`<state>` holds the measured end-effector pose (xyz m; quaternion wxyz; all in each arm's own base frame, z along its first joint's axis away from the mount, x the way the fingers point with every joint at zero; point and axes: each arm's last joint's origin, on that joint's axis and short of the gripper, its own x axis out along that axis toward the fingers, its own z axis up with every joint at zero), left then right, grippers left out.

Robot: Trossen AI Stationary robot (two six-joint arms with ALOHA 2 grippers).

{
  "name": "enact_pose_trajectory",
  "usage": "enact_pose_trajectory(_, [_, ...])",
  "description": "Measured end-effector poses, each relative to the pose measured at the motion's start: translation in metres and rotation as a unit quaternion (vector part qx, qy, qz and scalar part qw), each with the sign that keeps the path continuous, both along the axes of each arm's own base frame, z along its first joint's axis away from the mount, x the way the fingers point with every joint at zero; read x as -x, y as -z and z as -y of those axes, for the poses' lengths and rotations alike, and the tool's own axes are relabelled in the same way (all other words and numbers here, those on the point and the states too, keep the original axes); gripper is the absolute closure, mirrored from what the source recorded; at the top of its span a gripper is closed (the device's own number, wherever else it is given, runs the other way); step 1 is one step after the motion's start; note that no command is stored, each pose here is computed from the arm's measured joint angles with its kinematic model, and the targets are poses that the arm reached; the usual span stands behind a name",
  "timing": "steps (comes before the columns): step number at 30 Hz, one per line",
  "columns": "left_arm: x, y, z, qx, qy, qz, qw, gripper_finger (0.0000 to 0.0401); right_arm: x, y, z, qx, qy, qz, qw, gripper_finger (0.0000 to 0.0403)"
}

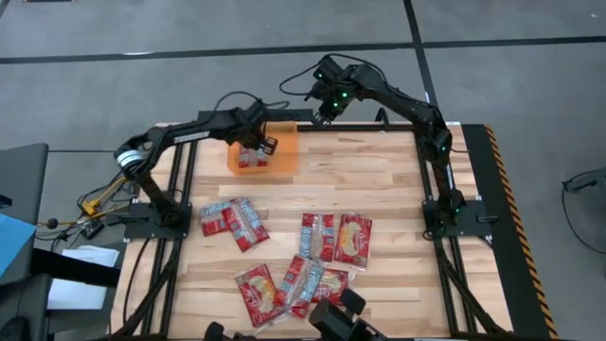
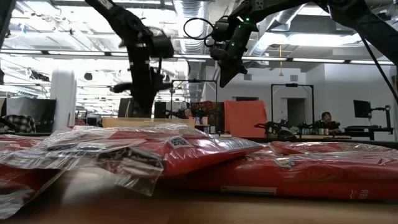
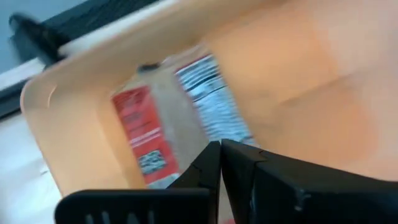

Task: Sort popcorn bags into baskets
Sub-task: Put the popcorn bag into the orange bin

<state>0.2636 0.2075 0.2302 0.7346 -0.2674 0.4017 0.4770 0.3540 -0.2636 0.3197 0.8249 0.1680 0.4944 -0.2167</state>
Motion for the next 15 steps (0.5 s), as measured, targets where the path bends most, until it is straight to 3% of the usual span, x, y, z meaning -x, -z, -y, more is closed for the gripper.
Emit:
enact_pose_trajectory(5, [0.02,-0.059,0.024,-0.035,0.053,0.089,0.994,0.0401,0.004,0.0,-0.023,-0.107,-0.067,-0.003,0.992,0.039])
enact_pose_trajectory(9, [0.048,-0.105,0.051,-0.083,0.086,0.147,0.982,0.0401,0.011,0.003,-0.055,-0.221,-0.128,-0.059,0.965,0.0374])
enact_pose_trajectory(15, [0.087,-0.146,0.088,-0.131,0.078,0.211,0.966,0.039,0.012,-0.003,-0.124,-0.26,-0.182,-0.078,0.945,0.036])
